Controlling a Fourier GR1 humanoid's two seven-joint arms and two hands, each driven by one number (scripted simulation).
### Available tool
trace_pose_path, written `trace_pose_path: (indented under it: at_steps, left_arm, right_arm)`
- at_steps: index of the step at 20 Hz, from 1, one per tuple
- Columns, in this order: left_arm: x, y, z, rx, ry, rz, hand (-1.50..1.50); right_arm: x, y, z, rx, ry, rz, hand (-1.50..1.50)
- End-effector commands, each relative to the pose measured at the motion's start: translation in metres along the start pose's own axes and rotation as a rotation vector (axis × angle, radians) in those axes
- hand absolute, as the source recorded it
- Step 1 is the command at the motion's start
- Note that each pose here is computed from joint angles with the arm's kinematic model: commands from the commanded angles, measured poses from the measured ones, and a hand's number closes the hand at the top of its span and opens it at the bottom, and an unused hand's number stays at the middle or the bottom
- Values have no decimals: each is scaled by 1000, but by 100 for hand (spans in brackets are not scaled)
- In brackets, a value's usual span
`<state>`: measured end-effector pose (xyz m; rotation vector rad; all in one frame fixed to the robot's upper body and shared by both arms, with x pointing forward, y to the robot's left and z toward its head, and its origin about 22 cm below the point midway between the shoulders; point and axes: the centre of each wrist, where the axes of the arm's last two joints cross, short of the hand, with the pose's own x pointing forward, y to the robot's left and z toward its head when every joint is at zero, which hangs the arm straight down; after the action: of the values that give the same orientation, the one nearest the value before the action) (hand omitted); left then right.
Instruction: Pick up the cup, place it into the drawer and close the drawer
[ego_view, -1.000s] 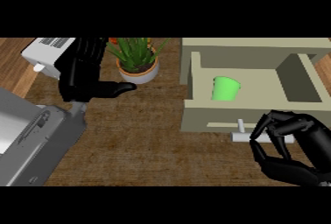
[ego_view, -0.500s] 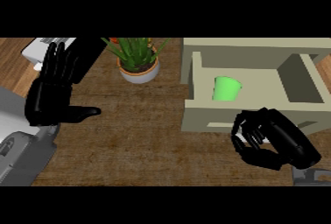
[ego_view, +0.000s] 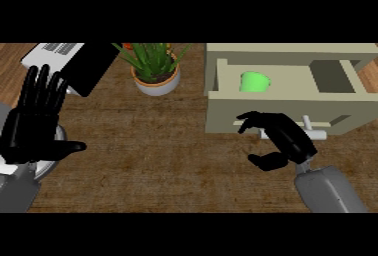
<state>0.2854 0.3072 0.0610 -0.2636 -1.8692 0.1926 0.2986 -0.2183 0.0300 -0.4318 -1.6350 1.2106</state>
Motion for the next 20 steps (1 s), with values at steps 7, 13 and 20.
trace_pose_path:
  at_steps: [7,13,20]
  left_arm:
    - [2,32,26,-14,-16,12,-150]
    - [3,47,39,10,-9,12,-150]
    - [-14,32,31,-32,-4,39,-150]
  right_arm:
    - [-52,27,-50,65,70,27,-150]
    - [-72,7,-65,82,66,-30,-150]
    - [-85,-25,-87,102,99,-55,-150]
